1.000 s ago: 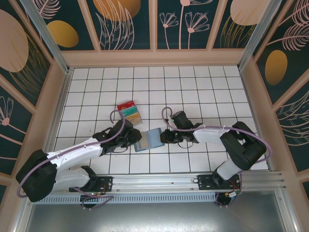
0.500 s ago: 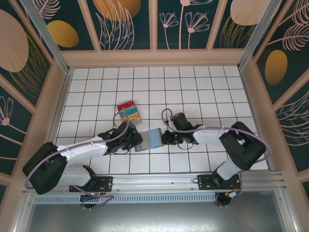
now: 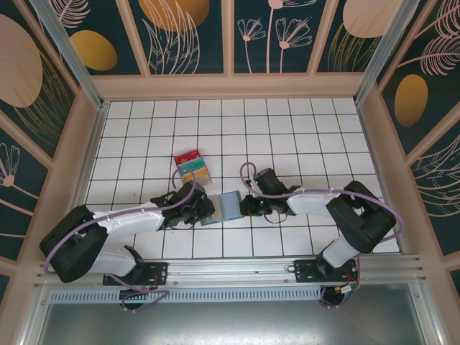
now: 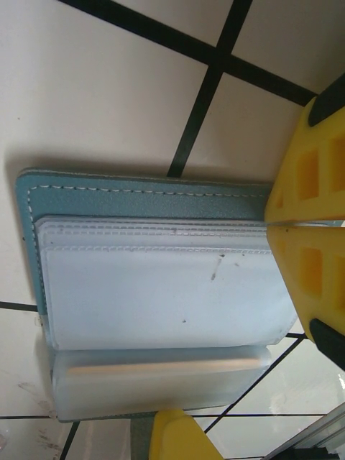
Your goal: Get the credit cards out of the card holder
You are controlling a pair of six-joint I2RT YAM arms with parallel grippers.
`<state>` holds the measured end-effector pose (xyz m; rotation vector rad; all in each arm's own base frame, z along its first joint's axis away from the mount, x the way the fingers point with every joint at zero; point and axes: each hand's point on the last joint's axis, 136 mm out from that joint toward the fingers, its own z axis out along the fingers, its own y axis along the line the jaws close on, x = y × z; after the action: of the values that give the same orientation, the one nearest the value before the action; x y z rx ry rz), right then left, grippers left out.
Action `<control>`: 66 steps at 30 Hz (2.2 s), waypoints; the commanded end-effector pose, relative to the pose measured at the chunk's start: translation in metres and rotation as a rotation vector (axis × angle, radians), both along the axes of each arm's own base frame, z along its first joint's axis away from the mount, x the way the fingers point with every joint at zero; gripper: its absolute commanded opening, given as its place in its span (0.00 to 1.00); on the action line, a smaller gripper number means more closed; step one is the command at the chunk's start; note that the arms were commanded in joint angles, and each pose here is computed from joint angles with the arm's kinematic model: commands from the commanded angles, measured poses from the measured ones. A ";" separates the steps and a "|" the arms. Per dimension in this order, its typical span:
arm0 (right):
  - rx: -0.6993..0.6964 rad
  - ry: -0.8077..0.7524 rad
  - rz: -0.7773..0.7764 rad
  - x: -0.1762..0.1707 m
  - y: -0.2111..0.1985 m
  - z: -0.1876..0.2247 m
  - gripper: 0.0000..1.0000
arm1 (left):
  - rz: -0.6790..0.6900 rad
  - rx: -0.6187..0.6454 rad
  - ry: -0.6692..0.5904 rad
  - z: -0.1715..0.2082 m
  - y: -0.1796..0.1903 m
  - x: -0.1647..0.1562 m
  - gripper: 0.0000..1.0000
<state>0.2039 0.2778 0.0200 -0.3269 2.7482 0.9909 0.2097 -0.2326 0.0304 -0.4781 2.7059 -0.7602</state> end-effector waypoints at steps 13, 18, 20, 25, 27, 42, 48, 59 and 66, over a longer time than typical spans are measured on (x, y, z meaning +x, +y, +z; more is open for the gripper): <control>-0.013 0.000 -0.004 -0.002 -0.001 -0.005 0.10 | -0.078 -0.136 -0.066 0.023 -0.030 0.005 0.65; -0.013 -0.002 -0.004 -0.001 -0.001 -0.004 0.10 | -0.068 -0.114 -0.066 0.022 -0.025 0.005 0.76; -0.014 -0.003 -0.001 -0.002 0.000 -0.004 0.10 | -0.045 -0.077 -0.067 0.022 -0.018 0.006 0.76; -0.017 -0.001 0.001 -0.002 0.000 -0.006 0.11 | -0.044 -0.080 -0.098 0.029 -0.016 0.008 0.83; -0.016 -0.002 0.003 -0.001 0.001 -0.005 0.11 | -0.043 -0.073 -0.094 0.029 -0.017 0.008 0.81; -0.015 -0.003 0.005 0.000 0.002 -0.005 0.10 | -0.029 -0.014 -0.093 0.024 -0.009 0.011 0.76; -0.016 0.000 0.005 0.000 0.002 -0.005 0.10 | -0.053 -0.004 -0.051 0.011 -0.012 0.006 0.75; -0.016 0.002 0.008 0.001 0.003 -0.006 0.10 | -0.091 -0.062 -0.056 0.012 -0.025 0.006 0.71; -0.017 0.005 0.008 0.001 0.003 -0.007 0.10 | -0.104 -0.076 -0.055 0.012 -0.028 0.005 0.73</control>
<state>0.2044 0.2783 0.0185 -0.3278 2.7504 0.9903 0.2155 -0.2527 0.0406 -0.3734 2.6825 -0.8477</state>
